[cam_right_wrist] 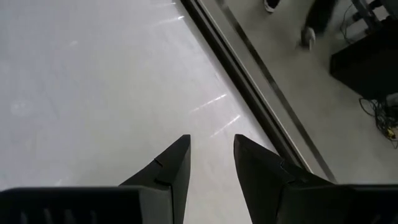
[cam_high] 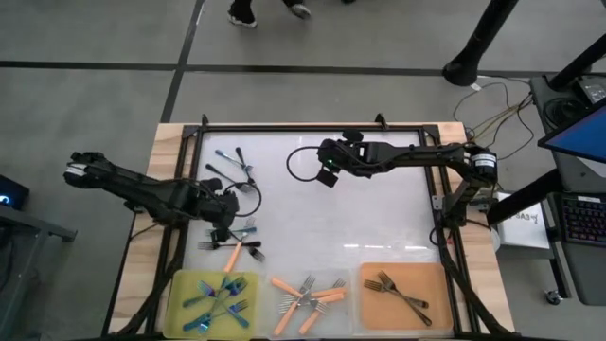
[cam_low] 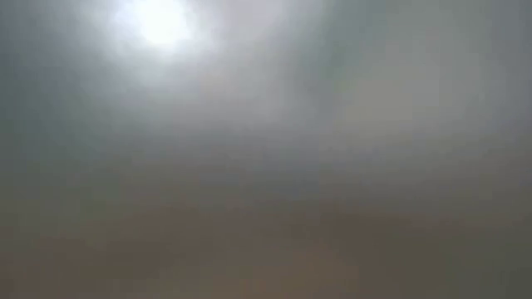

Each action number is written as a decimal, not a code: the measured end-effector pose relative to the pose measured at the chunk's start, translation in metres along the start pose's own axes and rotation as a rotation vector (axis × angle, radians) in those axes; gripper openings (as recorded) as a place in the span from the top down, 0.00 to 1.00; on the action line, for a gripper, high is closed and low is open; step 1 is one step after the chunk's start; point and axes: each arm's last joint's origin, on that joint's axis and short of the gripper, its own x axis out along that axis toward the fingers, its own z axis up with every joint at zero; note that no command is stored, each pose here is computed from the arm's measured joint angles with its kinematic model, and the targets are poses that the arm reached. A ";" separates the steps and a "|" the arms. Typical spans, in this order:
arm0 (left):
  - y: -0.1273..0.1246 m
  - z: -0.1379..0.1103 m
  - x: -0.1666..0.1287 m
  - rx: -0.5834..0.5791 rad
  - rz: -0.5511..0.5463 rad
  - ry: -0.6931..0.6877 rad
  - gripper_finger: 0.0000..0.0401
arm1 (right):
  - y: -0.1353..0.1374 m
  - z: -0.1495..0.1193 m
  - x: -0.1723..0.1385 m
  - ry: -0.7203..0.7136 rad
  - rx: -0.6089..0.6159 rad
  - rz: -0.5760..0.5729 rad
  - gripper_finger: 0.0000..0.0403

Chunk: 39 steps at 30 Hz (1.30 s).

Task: Sort silverware by color (type)
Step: Put the black fork into the orange bin

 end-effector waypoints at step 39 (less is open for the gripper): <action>0.112 0.057 0.092 0.125 0.018 0.362 0.73 | 0.000 0.000 0.000 -0.004 0.003 0.001 0.75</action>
